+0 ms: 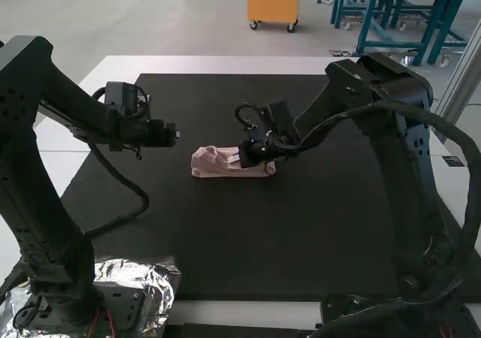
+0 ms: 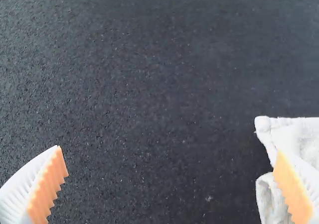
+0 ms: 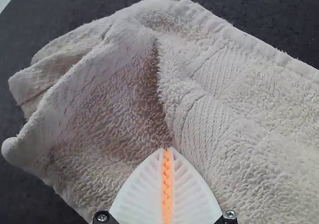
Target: Fold the towel.
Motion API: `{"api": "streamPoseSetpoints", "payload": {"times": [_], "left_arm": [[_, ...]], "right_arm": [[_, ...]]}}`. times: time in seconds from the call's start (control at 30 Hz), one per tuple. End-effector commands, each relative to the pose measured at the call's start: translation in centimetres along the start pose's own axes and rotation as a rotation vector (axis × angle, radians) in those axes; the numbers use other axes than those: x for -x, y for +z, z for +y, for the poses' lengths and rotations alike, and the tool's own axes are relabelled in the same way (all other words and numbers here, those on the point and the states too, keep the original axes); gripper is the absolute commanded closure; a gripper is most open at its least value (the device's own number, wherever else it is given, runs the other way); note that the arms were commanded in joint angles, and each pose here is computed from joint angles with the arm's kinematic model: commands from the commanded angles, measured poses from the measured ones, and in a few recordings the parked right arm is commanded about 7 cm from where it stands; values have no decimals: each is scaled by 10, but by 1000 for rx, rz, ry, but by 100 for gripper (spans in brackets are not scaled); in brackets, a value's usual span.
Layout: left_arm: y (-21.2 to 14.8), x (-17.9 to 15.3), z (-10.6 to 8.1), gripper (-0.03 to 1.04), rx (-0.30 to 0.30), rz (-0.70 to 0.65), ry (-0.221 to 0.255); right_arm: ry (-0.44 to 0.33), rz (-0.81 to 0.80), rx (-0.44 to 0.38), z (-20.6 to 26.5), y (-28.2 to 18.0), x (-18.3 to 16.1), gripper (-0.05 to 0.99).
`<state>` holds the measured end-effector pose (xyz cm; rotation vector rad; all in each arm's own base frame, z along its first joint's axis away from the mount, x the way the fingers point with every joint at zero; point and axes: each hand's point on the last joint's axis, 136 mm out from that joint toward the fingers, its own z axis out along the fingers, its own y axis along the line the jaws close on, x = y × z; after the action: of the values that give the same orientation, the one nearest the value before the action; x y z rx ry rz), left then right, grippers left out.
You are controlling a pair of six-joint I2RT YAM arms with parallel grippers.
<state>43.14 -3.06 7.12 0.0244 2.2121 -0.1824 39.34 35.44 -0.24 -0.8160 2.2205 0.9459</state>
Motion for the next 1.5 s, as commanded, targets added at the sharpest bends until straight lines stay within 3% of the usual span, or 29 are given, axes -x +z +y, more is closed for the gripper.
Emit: {"api": "streamPoseSetpoints", "payload": {"times": [0.0, 0.23, 0.5, 0.63, 0.73, 0.77, 1.1, 1.47], "left_arm": [[-11, 29, -6, 4, -4, -77, -2], [-18, 39, -7, 4, -6, -106, -10], [-39, 74, -12, 4, -12, -202, 1], [-56, 96, -17, 4, -19, -244, 8], [-71, 113, -25, 4, -30, -280, 19], [-78, 121, -28, 4, -34, -303, 26], [-148, 159, -41, 4, -52, -439, 50], [-246, 182, -34, 4, -23, -620, 61]], "right_arm": [[5, 11, 11, 2, 12, -6, 96], [27, 18, 6, -5, 18, -11, 96], [-12, -227, 21, 31, -54, 109, 93], [-42, -357, 21, 54, -113, 169, 58], [-69, -446, 11, 69, -161, 201, 14], [-83, -477, 6, 74, -178, 210, 4], [-152, -729, -124, 115, -340, 238, 2], [-188, -1000, -200, 178, -485, 173, 3]]}}
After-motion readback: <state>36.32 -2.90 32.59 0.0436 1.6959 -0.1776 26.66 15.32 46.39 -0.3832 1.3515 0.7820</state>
